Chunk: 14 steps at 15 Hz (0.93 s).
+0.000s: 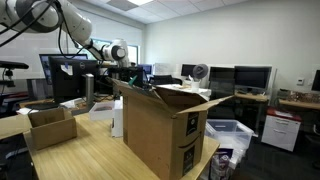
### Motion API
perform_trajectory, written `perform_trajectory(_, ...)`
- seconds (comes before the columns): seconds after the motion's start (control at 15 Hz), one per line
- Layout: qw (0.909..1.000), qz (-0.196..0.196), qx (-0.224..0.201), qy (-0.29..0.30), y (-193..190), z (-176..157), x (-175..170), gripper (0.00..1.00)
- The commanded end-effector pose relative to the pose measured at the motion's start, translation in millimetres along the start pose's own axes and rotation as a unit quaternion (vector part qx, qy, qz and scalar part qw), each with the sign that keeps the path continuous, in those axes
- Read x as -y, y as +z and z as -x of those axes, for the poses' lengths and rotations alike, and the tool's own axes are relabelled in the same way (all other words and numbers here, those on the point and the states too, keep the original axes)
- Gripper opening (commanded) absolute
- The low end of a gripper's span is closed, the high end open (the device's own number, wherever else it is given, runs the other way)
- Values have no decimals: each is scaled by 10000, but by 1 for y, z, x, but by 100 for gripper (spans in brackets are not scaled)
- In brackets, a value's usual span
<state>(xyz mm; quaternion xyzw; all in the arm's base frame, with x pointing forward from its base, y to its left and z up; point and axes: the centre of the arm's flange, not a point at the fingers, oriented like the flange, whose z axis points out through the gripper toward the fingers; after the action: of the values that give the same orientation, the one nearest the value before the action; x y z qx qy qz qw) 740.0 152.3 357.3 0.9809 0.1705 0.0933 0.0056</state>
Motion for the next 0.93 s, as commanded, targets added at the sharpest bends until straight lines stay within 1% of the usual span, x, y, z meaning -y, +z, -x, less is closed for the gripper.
perform_trajectory(0.0,9999,-43,-136,-71,-22,43,-1,5)
perform_trajectory(0.2,9996,-49,-260,60,-28,65,1,5)
perform_trajectory(0.6,9981,-73,-618,36,-39,102,1,5)
perform_trajectory(0.87,9970,24,-766,58,-49,126,3,4)
